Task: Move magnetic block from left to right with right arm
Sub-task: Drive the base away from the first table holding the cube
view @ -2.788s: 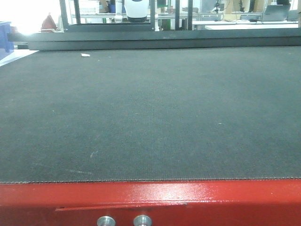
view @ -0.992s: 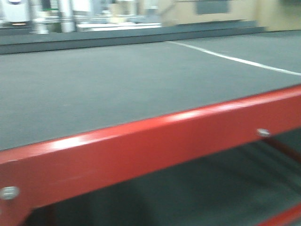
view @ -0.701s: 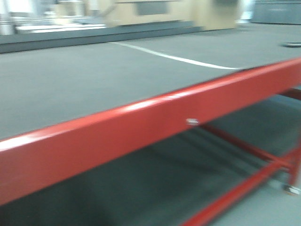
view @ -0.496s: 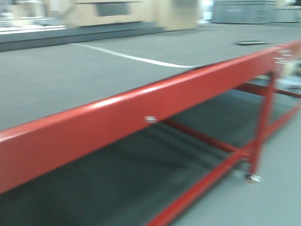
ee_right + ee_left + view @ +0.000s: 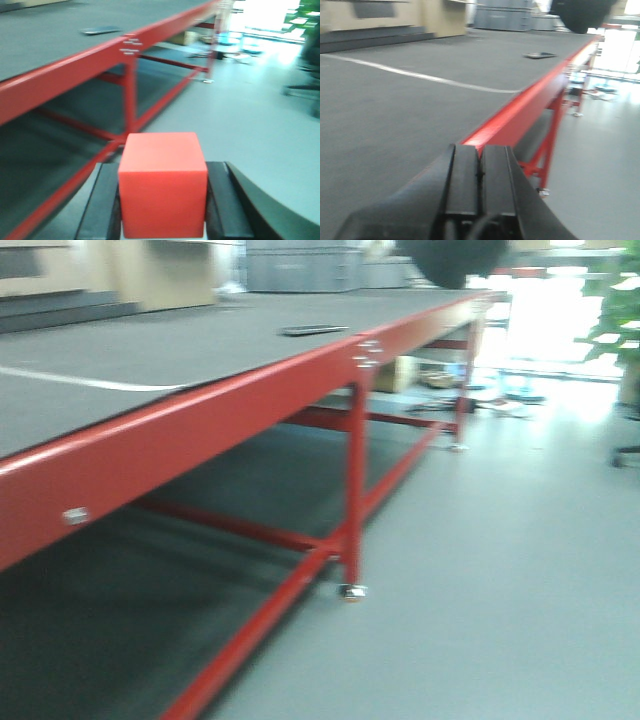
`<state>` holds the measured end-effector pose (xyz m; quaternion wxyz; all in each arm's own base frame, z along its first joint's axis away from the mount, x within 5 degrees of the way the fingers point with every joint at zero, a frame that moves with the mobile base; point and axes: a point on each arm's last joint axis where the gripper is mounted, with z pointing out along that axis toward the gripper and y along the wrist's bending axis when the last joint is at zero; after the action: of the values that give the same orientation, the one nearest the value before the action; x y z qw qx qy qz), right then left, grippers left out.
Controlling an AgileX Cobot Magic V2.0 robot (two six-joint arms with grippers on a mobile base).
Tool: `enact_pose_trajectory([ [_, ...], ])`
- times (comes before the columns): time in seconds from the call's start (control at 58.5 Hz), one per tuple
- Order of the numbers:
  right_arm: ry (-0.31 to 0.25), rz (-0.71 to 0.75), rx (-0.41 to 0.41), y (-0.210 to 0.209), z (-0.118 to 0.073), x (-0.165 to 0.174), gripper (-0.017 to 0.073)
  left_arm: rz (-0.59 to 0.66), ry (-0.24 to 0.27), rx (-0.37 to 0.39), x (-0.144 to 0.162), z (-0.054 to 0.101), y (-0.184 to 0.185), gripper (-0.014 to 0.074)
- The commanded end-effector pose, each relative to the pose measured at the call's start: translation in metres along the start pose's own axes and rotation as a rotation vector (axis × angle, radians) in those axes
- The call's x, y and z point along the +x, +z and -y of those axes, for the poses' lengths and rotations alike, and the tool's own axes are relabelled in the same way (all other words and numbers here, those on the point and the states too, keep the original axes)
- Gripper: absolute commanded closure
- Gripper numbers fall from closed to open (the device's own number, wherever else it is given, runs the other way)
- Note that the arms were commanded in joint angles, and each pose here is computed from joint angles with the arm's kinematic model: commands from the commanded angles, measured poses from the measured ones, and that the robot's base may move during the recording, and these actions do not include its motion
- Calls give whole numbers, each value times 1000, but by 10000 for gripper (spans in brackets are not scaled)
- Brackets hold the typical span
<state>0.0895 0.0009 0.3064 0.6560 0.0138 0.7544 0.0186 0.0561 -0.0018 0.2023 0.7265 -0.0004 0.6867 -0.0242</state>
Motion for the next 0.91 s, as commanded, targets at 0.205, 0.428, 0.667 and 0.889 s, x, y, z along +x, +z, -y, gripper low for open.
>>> enact_pose_trajectory([
  [0.205, -17, 114, 2, -2, 0, -17, 242, 73, -10, 2, -4, 0, 0, 711],
  [0.428, -17, 114, 2, -2, 0, -17, 242, 73, -10, 2, -4, 0, 0, 711],
  [0.667, -17, 114, 2, -2, 0, -17, 242, 73, -10, 2, -4, 0, 0, 711],
  [0.889, -17, 114, 2, -2, 0, -17, 242, 73, -10, 2, -4, 0, 0, 711],
])
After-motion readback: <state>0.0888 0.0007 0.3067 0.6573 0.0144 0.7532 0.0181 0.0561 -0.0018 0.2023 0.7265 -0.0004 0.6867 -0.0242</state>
